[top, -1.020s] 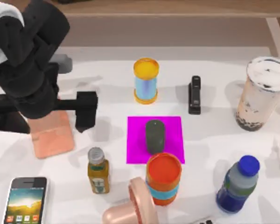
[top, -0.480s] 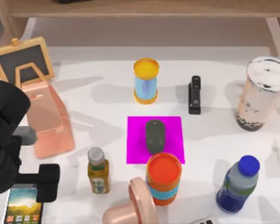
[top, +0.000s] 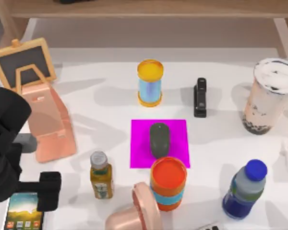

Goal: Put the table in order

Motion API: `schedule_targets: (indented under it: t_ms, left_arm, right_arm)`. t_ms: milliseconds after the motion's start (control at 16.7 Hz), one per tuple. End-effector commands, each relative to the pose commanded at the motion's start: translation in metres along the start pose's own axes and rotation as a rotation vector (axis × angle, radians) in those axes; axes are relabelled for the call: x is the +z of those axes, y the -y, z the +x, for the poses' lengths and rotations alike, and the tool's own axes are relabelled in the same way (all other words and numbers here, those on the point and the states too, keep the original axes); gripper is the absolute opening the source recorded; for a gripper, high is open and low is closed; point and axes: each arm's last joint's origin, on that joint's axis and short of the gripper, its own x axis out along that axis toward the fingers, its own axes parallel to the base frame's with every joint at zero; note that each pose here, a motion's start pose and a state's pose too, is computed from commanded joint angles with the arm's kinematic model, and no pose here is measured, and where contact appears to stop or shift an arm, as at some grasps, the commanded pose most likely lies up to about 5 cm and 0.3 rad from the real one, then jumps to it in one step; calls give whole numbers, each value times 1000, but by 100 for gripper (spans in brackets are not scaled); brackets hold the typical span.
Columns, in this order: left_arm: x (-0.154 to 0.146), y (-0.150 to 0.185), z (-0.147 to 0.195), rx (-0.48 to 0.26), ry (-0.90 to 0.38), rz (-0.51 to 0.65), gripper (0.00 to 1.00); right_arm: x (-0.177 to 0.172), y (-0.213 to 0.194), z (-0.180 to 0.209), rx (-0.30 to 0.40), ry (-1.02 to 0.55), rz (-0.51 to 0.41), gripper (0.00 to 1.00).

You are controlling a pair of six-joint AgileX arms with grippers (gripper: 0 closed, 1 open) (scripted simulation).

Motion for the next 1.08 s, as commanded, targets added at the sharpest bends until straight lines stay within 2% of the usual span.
schedule_targets:
  t_ms: [540,840,1080]
  left_arm:
    - [1,0,62,-2,6,-2,100]
    - [0,-1,67,-2,5,-2,100]
    - [0,-1,67,-2,5,-2,70]
  right_arm:
    - [0,0,0,0,0,0,100]
    - [0,0,0,0,0,0,100]
    - [0,0,0,0,0,0,100]
